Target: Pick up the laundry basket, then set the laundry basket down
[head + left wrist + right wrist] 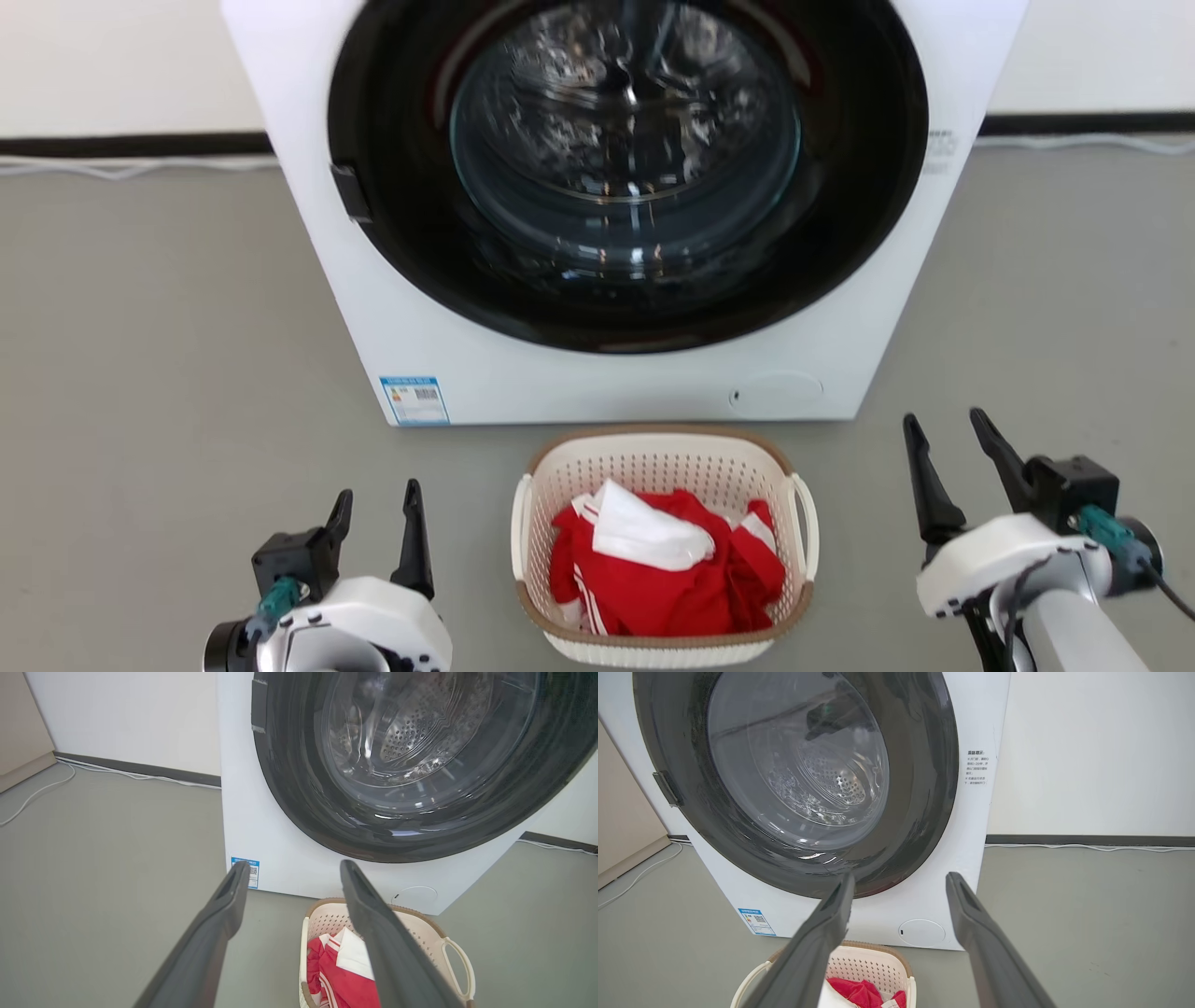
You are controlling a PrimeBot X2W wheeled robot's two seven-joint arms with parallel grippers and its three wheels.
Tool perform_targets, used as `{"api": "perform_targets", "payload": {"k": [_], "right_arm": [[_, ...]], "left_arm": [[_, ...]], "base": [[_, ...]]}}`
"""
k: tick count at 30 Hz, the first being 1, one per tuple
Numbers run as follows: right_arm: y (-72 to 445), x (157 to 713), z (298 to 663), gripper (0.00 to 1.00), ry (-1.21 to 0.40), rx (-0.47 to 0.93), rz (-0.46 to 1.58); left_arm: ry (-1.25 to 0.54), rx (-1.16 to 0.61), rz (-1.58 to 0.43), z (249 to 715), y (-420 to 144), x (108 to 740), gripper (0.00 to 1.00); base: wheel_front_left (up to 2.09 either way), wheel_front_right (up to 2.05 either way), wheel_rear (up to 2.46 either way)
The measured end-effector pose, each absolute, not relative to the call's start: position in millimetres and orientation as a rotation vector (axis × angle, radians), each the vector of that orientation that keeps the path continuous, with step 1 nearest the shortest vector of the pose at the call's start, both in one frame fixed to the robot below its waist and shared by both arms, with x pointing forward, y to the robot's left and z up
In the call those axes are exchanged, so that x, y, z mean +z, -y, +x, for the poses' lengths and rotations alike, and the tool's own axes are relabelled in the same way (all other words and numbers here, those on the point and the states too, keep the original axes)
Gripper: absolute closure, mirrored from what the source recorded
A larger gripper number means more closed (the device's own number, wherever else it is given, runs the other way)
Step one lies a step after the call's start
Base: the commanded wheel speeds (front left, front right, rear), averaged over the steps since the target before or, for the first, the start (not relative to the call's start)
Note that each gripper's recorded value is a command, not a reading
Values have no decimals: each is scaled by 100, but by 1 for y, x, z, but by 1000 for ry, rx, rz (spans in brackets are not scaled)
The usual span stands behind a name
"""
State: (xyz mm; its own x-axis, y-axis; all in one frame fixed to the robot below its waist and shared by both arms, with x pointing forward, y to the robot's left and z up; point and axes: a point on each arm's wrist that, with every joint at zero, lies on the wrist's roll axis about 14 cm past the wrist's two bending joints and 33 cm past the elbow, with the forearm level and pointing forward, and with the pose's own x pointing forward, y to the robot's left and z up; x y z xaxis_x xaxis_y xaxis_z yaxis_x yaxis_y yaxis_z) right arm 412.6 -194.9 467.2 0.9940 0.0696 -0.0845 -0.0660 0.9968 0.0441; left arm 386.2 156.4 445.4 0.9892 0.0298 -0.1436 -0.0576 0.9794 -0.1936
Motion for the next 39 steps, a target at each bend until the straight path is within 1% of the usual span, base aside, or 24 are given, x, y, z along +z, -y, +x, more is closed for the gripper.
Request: {"api": "perform_targets", "payload": {"k": [7,16,32,33,39], "right_arm": [[195,471,398,0,-69,66,42],[196,464,380,0,-79,47,62],[201,467,377,0,-70,25,66],[201,464,376,100,-80,23,70],[196,425,352,100,-202,8,112]], "left_arm": [[-86,79,-205,371,-171,461,0],[-74,116,-212,360,-184,462,0],[-63,112,-217,360,-182,466,0],[-75,114,-217,359,-182,462,100],[-199,137,-231,336,-182,424,100]], "base": [[0,0,0],[0,0,0],[0,0,0],[0,0,0],[0,0,0]]}}
